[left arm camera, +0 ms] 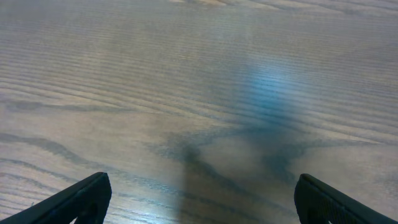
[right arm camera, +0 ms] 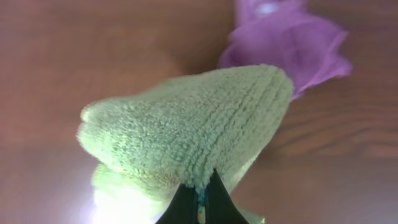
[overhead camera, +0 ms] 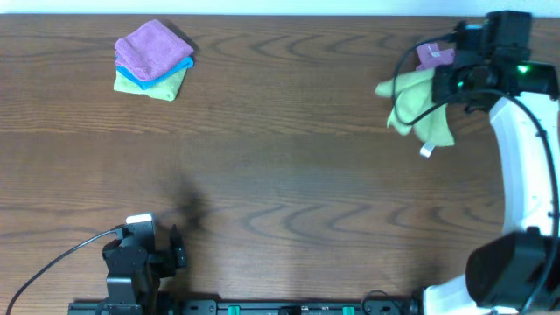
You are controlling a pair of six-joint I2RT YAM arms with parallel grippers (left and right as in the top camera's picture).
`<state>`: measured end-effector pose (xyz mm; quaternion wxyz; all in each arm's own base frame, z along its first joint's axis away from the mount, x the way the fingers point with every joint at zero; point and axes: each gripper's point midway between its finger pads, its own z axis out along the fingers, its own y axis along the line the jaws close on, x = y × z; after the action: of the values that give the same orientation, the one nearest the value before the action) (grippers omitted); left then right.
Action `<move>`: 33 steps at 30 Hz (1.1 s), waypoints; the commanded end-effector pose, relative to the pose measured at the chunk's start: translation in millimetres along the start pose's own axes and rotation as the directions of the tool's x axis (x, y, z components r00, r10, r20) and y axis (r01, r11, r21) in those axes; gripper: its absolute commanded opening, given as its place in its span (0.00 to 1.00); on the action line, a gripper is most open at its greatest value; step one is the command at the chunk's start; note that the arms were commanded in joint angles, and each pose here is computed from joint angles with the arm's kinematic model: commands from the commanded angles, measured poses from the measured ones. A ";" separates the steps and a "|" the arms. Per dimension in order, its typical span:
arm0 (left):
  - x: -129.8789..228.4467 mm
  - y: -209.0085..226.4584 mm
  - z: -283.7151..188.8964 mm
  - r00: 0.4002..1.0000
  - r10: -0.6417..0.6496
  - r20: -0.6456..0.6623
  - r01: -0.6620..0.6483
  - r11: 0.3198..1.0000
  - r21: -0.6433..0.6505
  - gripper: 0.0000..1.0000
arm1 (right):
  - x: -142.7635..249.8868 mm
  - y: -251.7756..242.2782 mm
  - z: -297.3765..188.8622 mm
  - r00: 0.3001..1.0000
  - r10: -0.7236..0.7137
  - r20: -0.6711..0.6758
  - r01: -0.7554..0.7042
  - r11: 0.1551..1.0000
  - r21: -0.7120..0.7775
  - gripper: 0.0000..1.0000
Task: Fold the cloth
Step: 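Lift the green cloth with the right gripper and carry it to table center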
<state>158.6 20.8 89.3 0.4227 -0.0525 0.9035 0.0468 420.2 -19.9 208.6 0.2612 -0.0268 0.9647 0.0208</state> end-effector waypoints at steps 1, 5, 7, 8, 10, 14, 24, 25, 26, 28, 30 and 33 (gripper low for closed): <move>17.0 4.8 3.1 0.998 0.031 -0.060 -0.033 0.999 -0.027 0.95 | 3.0 49.8 -33.3 0.993 -0.110 0.038 0.114 0.987 -0.113 0.01; 17.1 4.8 3.1 0.998 0.031 -0.060 -0.033 0.999 -0.027 0.95 | 35.6 112.0 -57.9 0.973 -0.230 -0.019 0.219 0.947 -0.236 0.01; 17.0 4.8 3.1 0.998 0.031 -0.060 -0.033 0.999 -0.027 0.96 | 59.3 150.4 -70.2 0.947 -0.316 -0.053 0.283 0.903 -0.323 0.02; 17.0 4.8 3.1 0.998 0.031 -0.060 -0.033 0.999 -0.027 0.95 | 71.3 169.1 -76.3 0.933 -0.353 -0.067 0.305 0.877 -0.371 0.02; 17.1 4.8 3.1 0.998 0.031 -0.060 -0.033 0.999 -0.027 0.95 | 94.4 203.4 -85.2 0.905 -0.415 -0.092 0.336 0.831 -0.443 0.02; 17.0 4.8 3.1 0.998 0.031 -0.060 -0.033 0.999 -0.027 0.95 | 135.8 263.7 -94.6 0.848 -0.522 -0.097 0.393 0.740 -0.547 0.01; 17.1 4.8 3.1 0.998 0.031 -0.060 -0.033 0.999 -0.027 0.95 | 49.8 274.6 23.1 0.912 -0.350 0.214 0.398 0.881 -0.257 0.71; 17.0 4.8 3.1 0.998 0.031 -0.060 -0.033 0.999 -0.027 0.95 | 35.8 271.5 21.1 0.911 -0.326 0.253 0.386 0.890 -0.243 0.85; 17.0 4.8 3.1 0.998 0.031 -0.060 -0.033 0.999 -0.027 0.95 | 25.8 267.0 17.4 0.911 -0.310 0.273 0.374 0.898 -0.230 0.99; 17.1 4.8 3.1 0.998 0.031 -0.060 -0.033 0.999 -0.027 0.95 | 23.1 257.3 13.6 0.918 -0.305 0.253 0.361 0.908 -0.214 0.99; 17.0 4.8 3.1 0.998 0.031 -0.060 -0.033 0.999 -0.027 0.95 | 35.1 244.7 16.4 0.931 -0.315 0.182 0.350 0.915 -0.203 0.99; 17.0 4.8 3.1 0.998 0.031 -0.060 -0.033 0.999 -0.027 0.95 | 57.9 229.7 26.0 0.942 -0.327 0.072 0.335 0.920 -0.202 0.99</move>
<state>158.4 20.8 89.4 0.4226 -0.0523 0.9036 0.0469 367.7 221.0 160.8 0.2810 -0.2336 0.9265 0.0893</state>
